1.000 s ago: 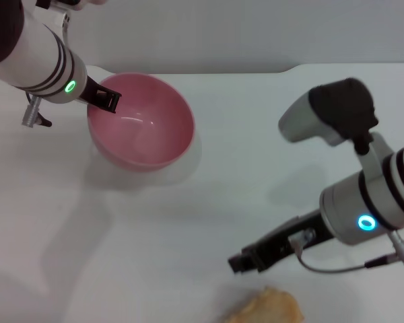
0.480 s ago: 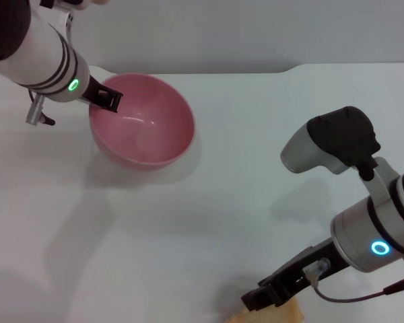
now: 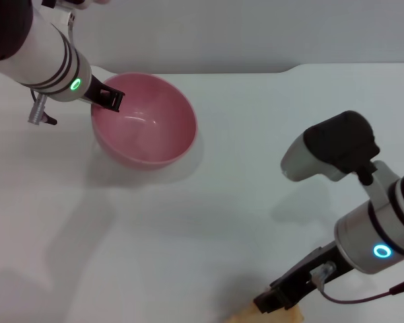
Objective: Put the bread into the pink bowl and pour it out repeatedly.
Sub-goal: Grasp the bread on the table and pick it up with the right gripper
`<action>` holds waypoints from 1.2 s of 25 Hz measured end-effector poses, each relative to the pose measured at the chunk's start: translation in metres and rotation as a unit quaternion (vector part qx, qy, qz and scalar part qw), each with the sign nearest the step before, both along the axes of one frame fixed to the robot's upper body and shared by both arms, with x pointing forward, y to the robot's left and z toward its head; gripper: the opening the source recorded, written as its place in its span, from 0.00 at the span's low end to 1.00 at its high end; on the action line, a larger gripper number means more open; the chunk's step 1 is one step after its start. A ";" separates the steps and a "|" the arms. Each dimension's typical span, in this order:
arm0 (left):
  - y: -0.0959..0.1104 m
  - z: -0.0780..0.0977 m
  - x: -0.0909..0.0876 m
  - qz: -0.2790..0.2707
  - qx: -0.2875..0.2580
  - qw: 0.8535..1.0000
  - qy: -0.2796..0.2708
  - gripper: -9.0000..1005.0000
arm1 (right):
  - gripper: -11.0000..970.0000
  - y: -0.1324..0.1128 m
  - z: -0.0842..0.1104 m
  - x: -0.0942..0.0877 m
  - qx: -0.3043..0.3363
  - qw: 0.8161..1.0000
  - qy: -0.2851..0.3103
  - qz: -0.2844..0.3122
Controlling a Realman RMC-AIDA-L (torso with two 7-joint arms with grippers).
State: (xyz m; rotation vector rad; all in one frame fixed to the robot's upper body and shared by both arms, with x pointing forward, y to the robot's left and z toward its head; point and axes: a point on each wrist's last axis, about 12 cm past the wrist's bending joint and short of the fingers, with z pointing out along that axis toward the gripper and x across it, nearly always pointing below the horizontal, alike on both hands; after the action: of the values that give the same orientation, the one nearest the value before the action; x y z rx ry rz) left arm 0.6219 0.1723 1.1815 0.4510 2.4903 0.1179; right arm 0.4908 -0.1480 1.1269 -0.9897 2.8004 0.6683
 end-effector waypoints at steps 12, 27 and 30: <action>0.001 -0.001 0.001 -0.001 0.002 1.000 -0.001 0.05 | 0.52 0.008 0.001 0.001 -0.003 1.000 0.004 0.016; 0.000 -0.001 0.001 -0.006 0.005 1.000 -0.001 0.05 | 0.61 0.007 -0.016 0.002 -0.010 1.000 0.026 -0.001; 0.000 0.000 0.001 -0.006 0.005 1.000 -0.001 0.05 | 0.61 0.007 -0.017 0.004 -0.011 1.000 0.027 -0.002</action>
State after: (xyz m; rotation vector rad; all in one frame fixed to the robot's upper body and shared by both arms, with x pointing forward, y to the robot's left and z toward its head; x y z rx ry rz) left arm 0.6232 0.1724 1.1810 0.4694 2.4848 0.1251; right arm 0.4943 -0.1408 1.1101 -0.9836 2.8613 0.6744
